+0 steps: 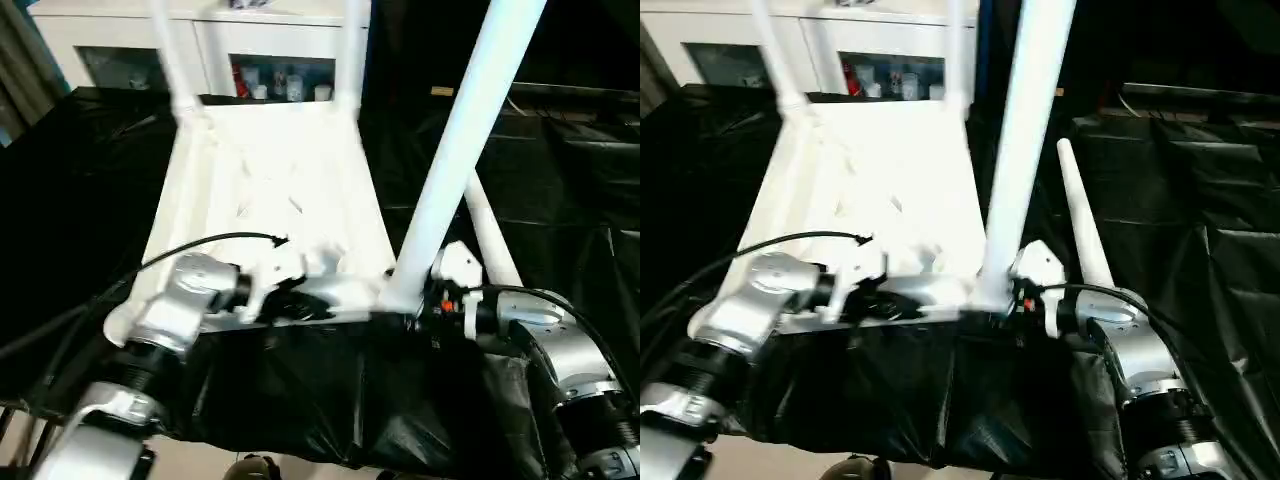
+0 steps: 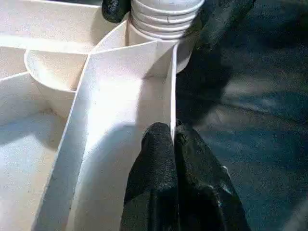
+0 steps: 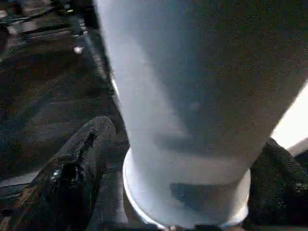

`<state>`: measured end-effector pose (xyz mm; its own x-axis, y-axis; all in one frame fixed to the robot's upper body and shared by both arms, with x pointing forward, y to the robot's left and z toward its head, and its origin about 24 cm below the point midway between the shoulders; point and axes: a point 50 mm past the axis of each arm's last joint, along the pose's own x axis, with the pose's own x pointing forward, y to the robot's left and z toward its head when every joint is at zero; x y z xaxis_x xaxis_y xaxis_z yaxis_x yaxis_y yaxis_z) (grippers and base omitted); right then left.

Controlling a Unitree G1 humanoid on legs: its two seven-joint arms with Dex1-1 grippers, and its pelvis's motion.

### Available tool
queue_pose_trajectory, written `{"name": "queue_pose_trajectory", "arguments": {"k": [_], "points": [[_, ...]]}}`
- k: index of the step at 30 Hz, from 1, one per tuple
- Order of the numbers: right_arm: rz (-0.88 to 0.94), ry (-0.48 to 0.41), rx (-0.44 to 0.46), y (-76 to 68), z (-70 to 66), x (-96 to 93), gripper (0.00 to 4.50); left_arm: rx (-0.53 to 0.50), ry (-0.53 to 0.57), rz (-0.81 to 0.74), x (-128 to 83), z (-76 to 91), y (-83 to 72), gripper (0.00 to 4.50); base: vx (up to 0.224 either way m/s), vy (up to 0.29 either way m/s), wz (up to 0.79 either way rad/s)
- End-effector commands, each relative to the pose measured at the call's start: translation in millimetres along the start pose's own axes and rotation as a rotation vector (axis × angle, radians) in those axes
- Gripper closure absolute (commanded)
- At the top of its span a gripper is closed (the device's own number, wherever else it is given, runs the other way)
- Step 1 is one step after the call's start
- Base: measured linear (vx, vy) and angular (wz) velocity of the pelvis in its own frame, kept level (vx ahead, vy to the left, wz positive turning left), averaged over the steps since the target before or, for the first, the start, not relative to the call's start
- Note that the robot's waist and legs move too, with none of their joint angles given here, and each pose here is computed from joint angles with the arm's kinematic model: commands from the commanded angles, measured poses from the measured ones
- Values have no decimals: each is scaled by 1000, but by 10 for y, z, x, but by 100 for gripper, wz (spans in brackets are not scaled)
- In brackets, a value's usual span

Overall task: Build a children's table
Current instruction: Rotate leg to tighten

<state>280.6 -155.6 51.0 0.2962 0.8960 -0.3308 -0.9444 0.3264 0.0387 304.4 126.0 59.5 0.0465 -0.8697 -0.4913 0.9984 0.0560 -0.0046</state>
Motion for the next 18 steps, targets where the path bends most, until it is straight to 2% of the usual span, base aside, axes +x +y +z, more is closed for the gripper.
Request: {"name": "queue_pose_trajectory", "arguments": {"k": [1, 3, 6, 8, 11, 16, 18], "points": [[274, 10, 10, 333, -21, 317, 92, 83, -64, -55, 140, 212, -9, 450, 0, 0, 0], [300, 19, 18, 359, -29, 317, 125, 87, -55, -67, 104, 194, -8, 450, 0, 0, 0], [318, 25, 23, 379, -36, 316, 127, 88, -54, -79, 74, 185, -7, 450, 0, 0, 0], [314, 25, 23, 387, -48, 314, 156, 87, -51, -80, 72, 180, -10, 450, 0, 0, 0], [284, 16, 29, 374, -53, 326, 163, 82, -53, -80, 77, 173, -22, 450, 0, 0, 0], [200, -42, 48, 315, -5, 343, 173, 72, -63, -72, 89, 160, -31, 450, 0, 0, 0], [86, -79, 63, 221, 26, 364, 174, 73, -64, -34, 93, 173, -4, 450, 0, 0, 0]]}}
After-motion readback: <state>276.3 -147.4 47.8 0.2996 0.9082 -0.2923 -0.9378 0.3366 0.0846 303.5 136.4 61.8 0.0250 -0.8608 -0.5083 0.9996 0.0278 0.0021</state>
